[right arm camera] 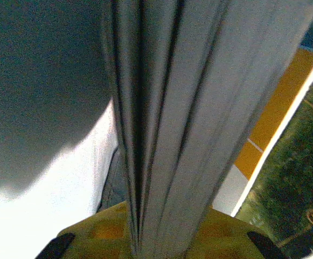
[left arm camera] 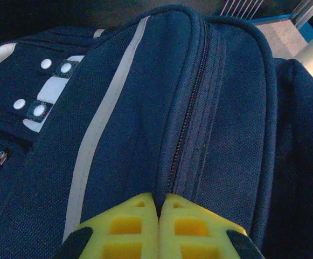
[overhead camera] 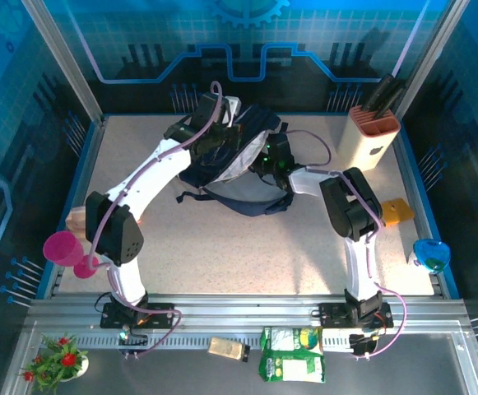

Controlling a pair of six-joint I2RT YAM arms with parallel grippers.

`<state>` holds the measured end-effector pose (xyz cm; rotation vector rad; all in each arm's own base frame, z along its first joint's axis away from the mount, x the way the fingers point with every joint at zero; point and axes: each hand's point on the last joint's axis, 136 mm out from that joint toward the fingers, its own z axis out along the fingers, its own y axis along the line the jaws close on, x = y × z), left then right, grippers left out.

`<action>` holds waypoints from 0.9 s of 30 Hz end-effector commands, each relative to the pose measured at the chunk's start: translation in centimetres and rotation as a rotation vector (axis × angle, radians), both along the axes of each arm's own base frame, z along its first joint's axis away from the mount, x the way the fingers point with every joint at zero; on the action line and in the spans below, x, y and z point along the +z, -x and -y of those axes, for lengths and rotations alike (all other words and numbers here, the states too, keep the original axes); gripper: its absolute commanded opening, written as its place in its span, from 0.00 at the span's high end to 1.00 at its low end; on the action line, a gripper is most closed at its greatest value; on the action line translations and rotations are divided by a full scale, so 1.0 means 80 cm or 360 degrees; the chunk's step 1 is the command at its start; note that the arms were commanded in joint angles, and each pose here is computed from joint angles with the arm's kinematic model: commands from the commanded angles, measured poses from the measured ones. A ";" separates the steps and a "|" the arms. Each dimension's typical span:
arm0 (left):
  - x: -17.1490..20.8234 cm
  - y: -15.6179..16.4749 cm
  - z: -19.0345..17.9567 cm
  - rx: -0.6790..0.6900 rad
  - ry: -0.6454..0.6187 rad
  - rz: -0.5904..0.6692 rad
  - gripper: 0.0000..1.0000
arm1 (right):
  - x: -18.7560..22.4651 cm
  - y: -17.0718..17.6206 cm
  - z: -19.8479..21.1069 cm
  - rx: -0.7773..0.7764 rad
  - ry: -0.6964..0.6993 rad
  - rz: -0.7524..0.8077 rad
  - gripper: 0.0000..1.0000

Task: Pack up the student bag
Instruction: Place the book in the student bag, then close the student bag at the top-center of the table.

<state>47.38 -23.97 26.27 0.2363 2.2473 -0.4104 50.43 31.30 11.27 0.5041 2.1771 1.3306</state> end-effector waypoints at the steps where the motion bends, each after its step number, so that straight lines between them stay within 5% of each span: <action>1: 0.084 0.002 -0.005 0.0018 0.0222 0.0225 1.00 | -0.002 0.008 -0.010 0.0058 0.0030 0.0000 0.70; 8: 0.059 -0.005 -0.014 0.0047 0.0246 0.0150 1.00 | 0.039 0.045 0.053 -0.0054 0.0050 0.0107 0.41; 20: -0.021 0.001 0.022 -0.0119 0.0375 -0.0168 1.00 | 0.042 0.153 0.220 -0.0412 0.0493 0.0055 0.23; 27: -0.070 0.020 0.020 -0.0120 0.0396 -0.0315 0.62 | 0.063 0.171 0.267 -0.0534 0.0595 0.0115 0.18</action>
